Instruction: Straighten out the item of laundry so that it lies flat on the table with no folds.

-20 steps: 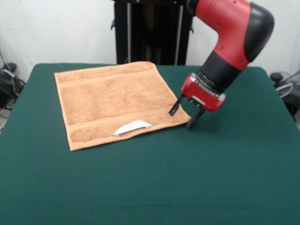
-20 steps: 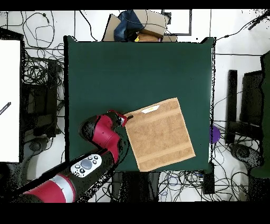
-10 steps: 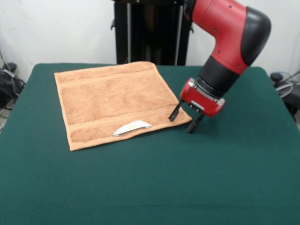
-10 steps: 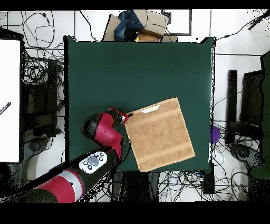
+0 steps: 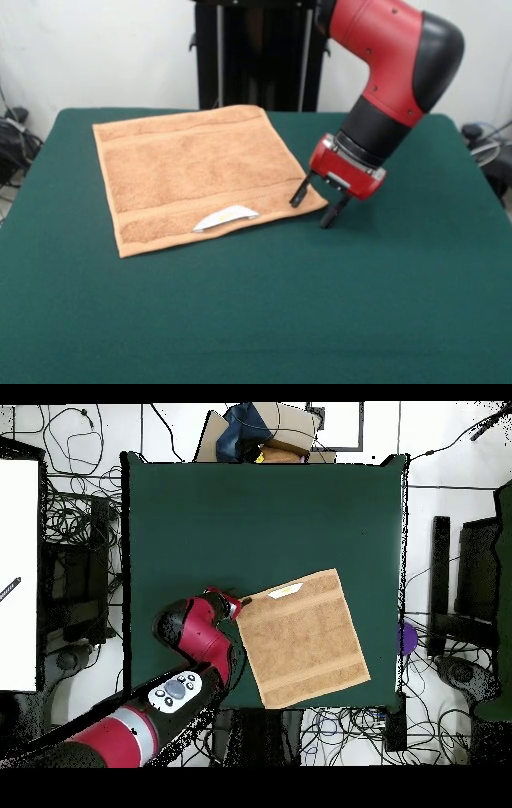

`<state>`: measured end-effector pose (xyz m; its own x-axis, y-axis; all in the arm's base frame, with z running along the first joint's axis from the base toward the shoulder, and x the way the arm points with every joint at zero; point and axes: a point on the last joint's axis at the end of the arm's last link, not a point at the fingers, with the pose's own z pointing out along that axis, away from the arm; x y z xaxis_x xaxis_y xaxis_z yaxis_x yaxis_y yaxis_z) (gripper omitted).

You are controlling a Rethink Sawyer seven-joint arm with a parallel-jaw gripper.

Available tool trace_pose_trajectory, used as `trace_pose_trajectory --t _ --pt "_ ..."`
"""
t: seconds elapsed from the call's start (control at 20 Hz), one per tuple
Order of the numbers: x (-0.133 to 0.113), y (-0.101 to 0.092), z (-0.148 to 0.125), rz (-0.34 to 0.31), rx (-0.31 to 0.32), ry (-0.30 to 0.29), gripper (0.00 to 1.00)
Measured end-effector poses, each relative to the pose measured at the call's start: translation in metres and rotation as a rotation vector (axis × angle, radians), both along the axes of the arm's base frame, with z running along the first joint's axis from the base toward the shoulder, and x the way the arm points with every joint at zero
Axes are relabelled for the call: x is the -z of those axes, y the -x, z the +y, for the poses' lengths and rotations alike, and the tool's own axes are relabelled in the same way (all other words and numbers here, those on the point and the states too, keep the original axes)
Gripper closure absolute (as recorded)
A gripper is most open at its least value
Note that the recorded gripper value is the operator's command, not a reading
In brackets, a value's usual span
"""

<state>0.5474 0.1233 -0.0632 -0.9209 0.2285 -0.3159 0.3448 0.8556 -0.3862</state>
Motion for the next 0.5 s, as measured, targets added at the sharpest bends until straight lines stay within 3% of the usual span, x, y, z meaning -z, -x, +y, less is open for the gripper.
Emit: trace_pose_trajectory --t 0.5 --pt "0.0005 -0.0008 0.0051 -0.018 0.028 -0.002 0.0"
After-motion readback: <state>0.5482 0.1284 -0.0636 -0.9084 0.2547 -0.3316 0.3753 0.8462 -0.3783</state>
